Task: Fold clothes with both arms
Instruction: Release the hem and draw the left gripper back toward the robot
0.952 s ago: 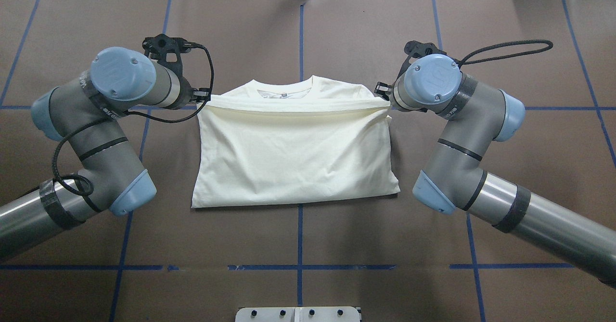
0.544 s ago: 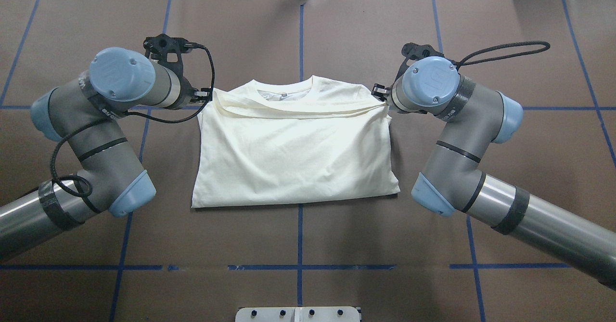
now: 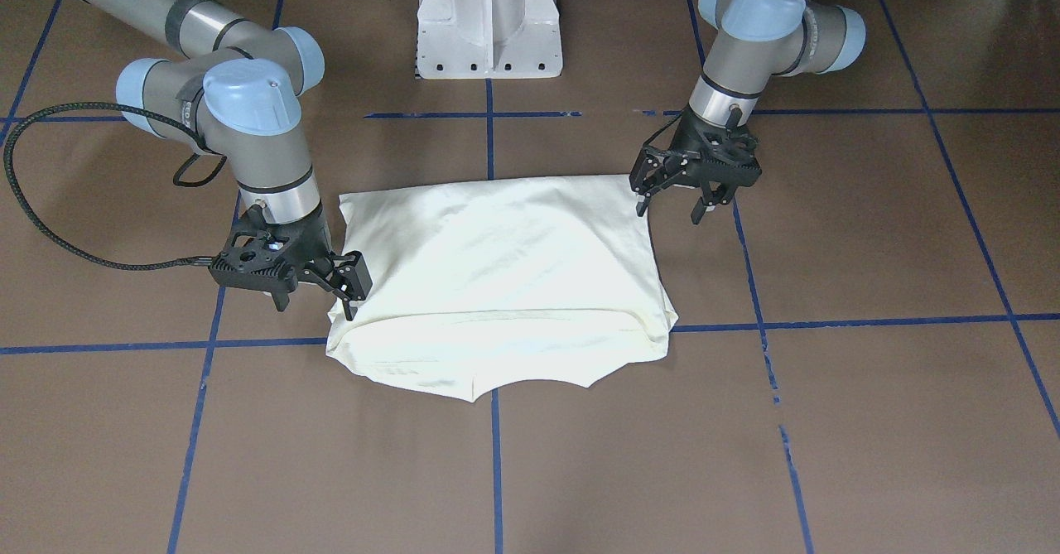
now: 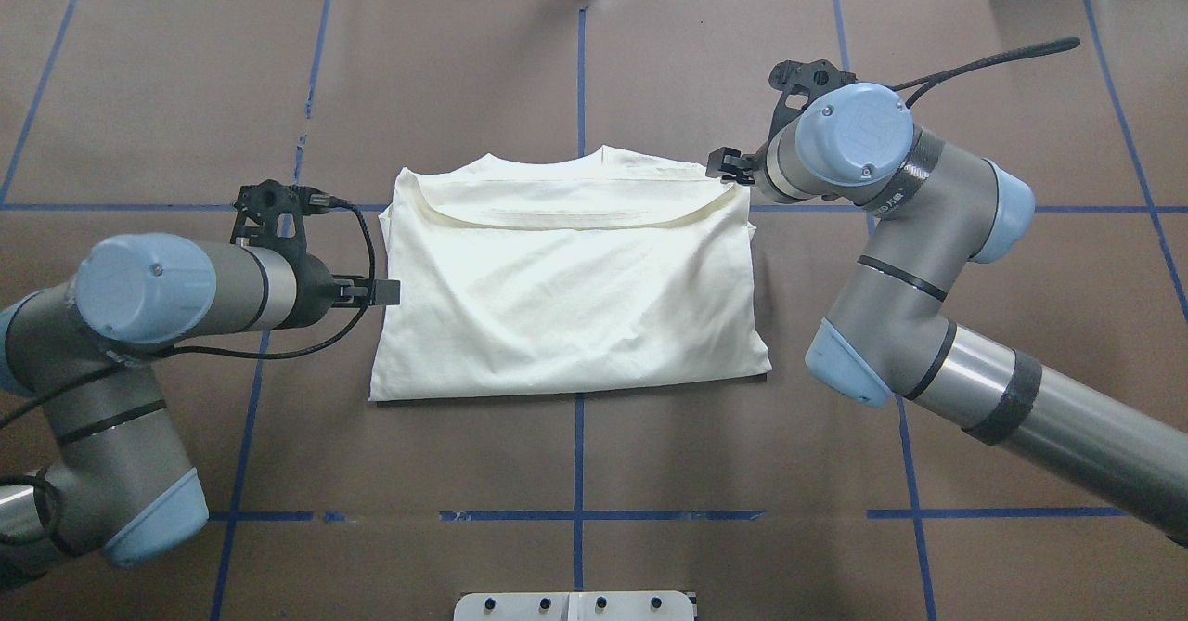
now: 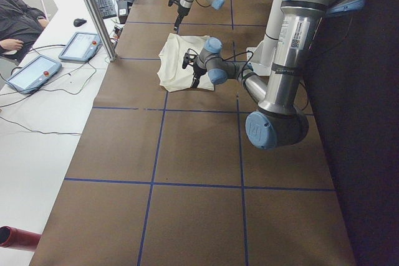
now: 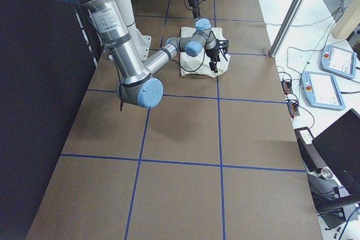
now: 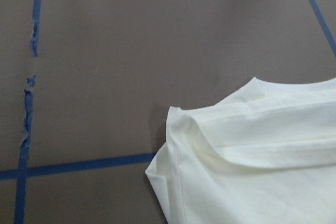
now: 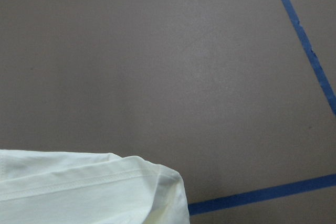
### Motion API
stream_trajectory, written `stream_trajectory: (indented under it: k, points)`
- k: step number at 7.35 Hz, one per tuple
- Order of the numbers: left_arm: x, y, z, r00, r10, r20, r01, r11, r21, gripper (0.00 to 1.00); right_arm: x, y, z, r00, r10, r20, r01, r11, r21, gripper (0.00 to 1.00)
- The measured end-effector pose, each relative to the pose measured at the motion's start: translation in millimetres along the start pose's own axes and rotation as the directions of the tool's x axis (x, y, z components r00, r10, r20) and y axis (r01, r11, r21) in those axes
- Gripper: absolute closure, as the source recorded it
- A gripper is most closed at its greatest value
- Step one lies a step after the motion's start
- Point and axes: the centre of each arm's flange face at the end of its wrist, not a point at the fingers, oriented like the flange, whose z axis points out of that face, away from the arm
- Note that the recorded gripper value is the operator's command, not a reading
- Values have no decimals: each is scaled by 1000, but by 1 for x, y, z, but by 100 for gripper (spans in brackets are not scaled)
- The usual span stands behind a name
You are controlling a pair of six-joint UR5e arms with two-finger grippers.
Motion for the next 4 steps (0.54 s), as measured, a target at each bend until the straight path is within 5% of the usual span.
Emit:
stream_trajectory:
  k: [4]
  points:
    - [17,65,17,998,-63,-26,62,997,-42,43,1,-2,-3,1000,1,4,-1,1000,3,0]
